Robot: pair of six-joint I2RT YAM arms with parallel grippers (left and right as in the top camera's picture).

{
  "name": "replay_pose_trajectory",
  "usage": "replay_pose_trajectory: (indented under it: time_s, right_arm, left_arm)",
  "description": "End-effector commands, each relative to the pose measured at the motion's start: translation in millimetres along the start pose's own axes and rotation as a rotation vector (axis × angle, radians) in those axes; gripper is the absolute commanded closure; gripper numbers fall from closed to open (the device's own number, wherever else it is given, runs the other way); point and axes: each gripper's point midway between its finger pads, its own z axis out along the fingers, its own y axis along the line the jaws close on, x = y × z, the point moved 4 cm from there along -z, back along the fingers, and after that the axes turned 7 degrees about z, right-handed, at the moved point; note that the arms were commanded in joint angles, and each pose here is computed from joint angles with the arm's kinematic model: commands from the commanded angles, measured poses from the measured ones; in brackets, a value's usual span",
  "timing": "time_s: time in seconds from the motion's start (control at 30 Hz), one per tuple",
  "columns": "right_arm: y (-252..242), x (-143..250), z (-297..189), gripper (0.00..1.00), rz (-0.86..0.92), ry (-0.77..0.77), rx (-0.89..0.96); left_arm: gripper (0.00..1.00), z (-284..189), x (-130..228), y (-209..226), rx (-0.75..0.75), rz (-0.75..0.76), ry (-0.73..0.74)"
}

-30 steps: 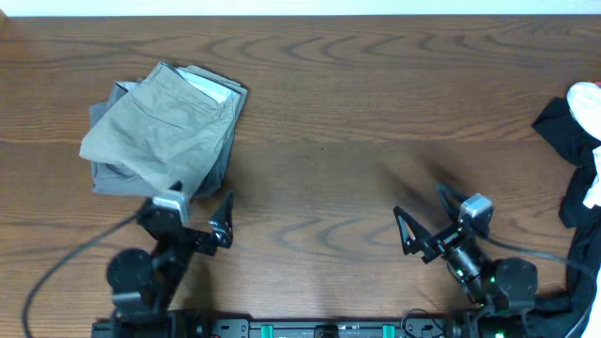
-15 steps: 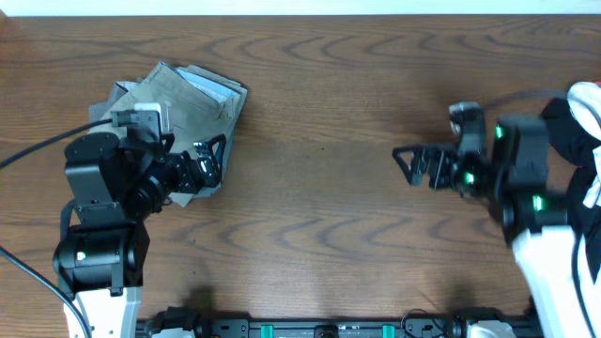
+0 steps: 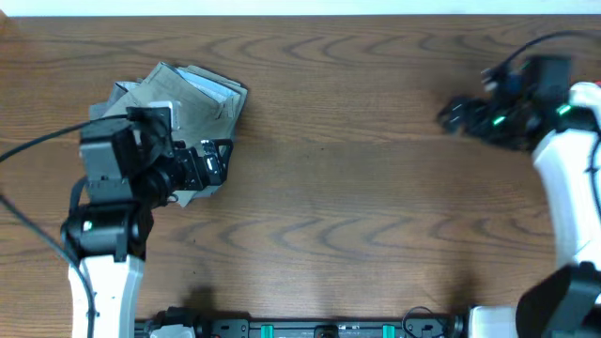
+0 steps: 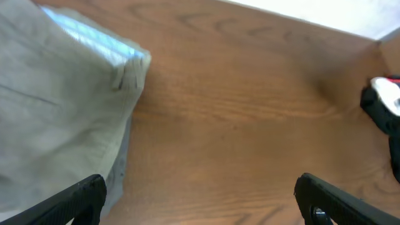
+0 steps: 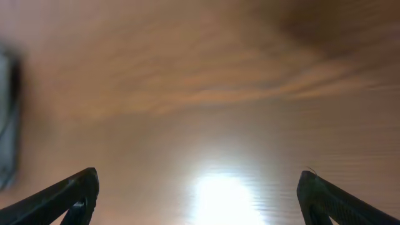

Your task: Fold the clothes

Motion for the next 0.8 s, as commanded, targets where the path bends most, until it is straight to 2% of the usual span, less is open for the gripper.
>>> replay_pose_trajectory:
  time_s: [0.0, 0.23, 0.3, 0.43, 0.6, 0.77]
  right_arm:
    - [-41, -44, -16, 0.03, 0.098, -0.101, 0.195]
    - [-109, -107, -40, 0.14, 0.221, -0.246, 0.426]
    - [-132, -114, -45, 0.14, 0.260, -0.276, 0.507]
    - [-185, -113, -45, 0.11, 0.374, -0.283, 0.652]
    - [-246, -103, -34, 0.20, 0.481, -0.240, 0.707]
    - [-311, -90, -35, 0.22, 0.607, -0.242, 0.759]
  left_arm:
    - [0.02, 17, -3, -3, 0.035, 0.019, 0.061]
    - [0.02, 40, -4, -9, -0.025, 0.076, 0.231]
    - [0.02, 40, -5, -14, -0.035, 0.098, 0.258]
    - [0.02, 36, -6, -24, -0.027, 0.119, 0.272]
    - [0.02, 34, -1, -28, -0.020, 0.121, 0.292]
    - [0.02, 34, -1, -28, -0.020, 0.122, 0.291]
